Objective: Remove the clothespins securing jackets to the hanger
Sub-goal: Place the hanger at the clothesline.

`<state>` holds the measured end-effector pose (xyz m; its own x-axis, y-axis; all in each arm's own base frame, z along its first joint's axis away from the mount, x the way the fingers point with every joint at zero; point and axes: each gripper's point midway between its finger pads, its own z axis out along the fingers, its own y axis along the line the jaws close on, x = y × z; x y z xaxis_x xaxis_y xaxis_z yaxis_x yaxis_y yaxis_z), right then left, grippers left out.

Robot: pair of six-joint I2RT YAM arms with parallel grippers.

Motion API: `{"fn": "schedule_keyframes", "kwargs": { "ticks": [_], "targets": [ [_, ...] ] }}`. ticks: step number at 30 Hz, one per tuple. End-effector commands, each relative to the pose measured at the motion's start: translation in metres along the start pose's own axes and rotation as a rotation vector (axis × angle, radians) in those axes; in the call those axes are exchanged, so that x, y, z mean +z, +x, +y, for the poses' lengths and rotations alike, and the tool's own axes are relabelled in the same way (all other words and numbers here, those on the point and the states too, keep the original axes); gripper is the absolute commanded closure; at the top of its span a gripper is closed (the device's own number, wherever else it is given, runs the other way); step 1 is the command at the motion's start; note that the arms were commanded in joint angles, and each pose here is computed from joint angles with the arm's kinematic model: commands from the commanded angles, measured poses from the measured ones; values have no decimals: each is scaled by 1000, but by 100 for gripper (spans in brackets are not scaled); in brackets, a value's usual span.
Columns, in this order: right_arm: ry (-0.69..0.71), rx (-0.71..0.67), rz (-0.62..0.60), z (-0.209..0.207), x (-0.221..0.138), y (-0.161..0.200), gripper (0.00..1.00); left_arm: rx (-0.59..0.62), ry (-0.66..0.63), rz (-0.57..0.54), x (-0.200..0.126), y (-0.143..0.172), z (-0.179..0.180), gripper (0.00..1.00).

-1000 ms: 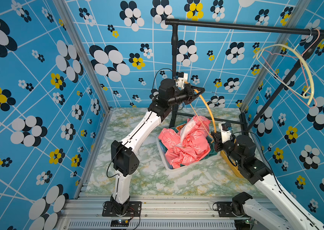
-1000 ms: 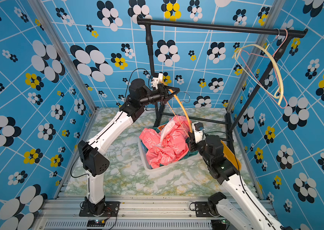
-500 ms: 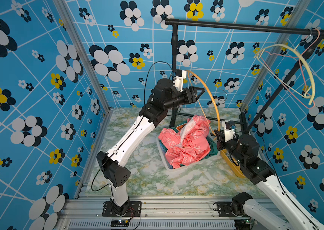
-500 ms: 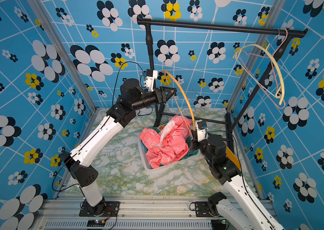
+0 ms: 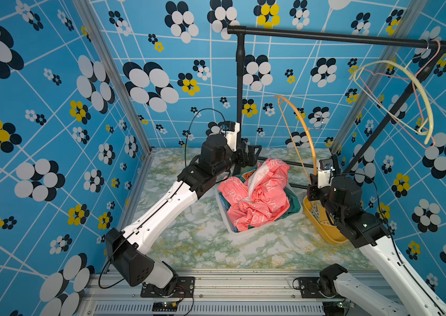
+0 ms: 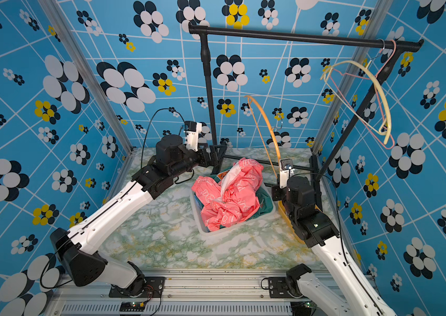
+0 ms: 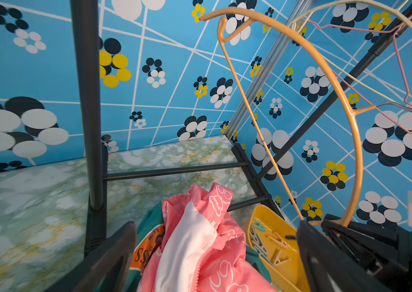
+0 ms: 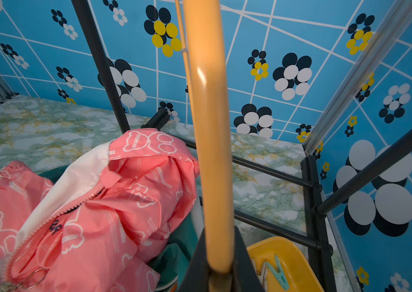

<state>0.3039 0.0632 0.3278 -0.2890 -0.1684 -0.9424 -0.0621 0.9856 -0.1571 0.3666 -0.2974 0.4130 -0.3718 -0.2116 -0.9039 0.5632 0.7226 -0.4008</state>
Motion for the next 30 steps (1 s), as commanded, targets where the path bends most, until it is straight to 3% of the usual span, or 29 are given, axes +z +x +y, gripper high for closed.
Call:
{"fn": "schedule_keyframes", "kwargs": {
  "ticks": [1,7,12,20,30],
  "targets": [
    [86,7,-64,-20,-10,-33,100,88,-73,-121,-25,-13,8,1],
    [130,-19,-28,-35,9,-66,100,230,-256,-54,-33,33,32,1],
    [129,-20,15,-51,32,-103,100,250,-315,19,-35,67,50,1],
    [69,22,-112,-74,22,-176,100,242,-349,26,-42,85,65,1],
    [-14,30,-115,-101,49,-203,100,211,-345,37,-40,99,70,1]
  ]
}}
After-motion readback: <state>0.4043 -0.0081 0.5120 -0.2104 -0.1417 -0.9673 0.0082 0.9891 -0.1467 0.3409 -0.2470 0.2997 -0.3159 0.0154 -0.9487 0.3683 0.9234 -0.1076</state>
